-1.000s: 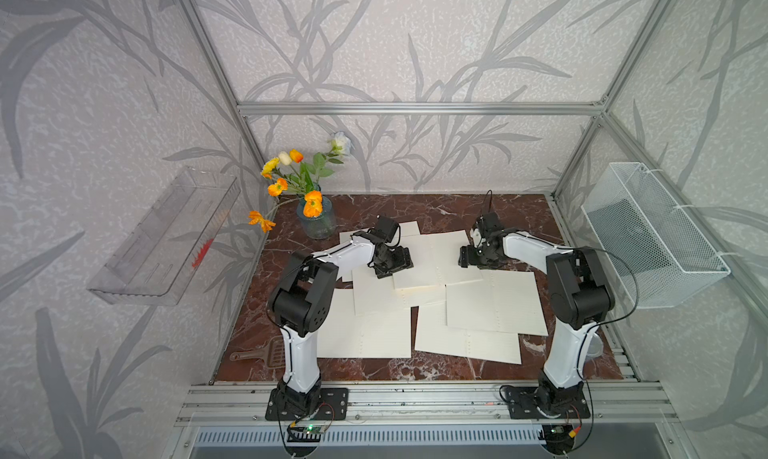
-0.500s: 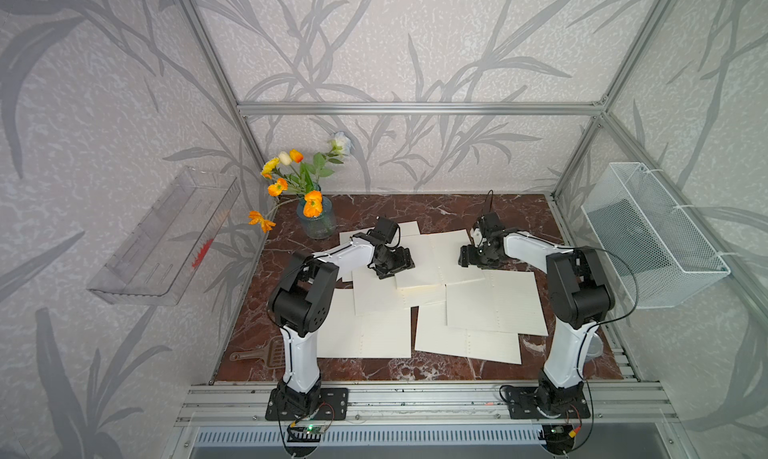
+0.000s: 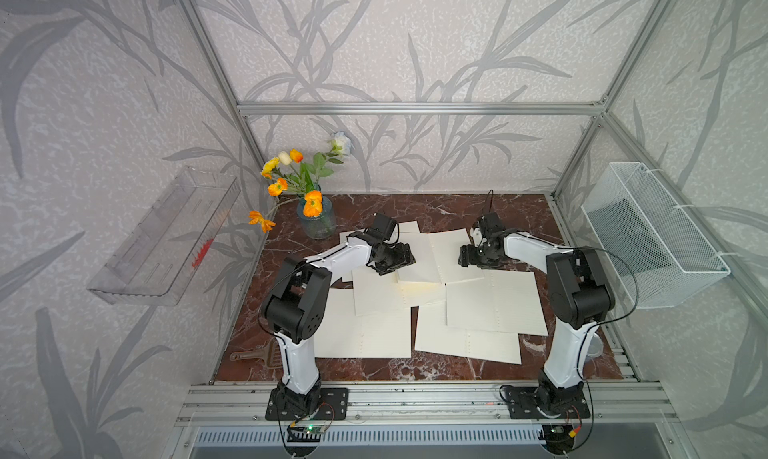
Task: Close the notebook
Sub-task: Close the notebook at the center of the board.
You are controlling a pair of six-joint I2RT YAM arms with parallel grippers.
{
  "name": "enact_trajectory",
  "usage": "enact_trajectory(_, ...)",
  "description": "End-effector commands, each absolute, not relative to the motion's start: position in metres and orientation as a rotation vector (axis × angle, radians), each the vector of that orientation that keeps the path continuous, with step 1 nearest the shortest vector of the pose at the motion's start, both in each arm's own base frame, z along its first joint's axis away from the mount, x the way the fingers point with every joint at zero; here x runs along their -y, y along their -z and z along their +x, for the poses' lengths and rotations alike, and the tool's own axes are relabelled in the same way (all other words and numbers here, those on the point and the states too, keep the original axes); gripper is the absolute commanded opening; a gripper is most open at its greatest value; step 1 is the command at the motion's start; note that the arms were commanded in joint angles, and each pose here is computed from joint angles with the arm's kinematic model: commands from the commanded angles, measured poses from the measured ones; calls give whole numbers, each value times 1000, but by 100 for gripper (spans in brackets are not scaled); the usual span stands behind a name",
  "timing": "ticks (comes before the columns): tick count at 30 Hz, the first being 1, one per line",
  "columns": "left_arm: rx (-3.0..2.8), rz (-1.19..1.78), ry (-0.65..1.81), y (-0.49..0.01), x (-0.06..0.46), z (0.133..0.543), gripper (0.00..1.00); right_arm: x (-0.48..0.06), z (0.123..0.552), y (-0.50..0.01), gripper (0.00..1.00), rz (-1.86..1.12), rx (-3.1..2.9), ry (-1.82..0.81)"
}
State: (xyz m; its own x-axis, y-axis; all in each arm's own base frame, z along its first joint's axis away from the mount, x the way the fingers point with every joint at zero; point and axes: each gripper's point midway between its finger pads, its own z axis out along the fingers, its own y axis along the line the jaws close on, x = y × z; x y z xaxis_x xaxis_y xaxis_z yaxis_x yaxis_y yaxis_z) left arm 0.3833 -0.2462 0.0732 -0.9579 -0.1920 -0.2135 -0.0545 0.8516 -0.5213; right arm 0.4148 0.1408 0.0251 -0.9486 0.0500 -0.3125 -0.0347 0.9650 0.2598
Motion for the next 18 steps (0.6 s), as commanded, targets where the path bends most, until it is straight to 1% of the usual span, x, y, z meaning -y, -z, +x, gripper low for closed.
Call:
enact_trajectory(1, -2721, -129, 824, -95, 255, 383, 77, -147, 401, -12, 80, 0, -2845, -431)
enact_trajectory(18, -2644, -73, 917, -130, 266, 387, 78, -150, 400, -11, 80, -13, -2849, -456)
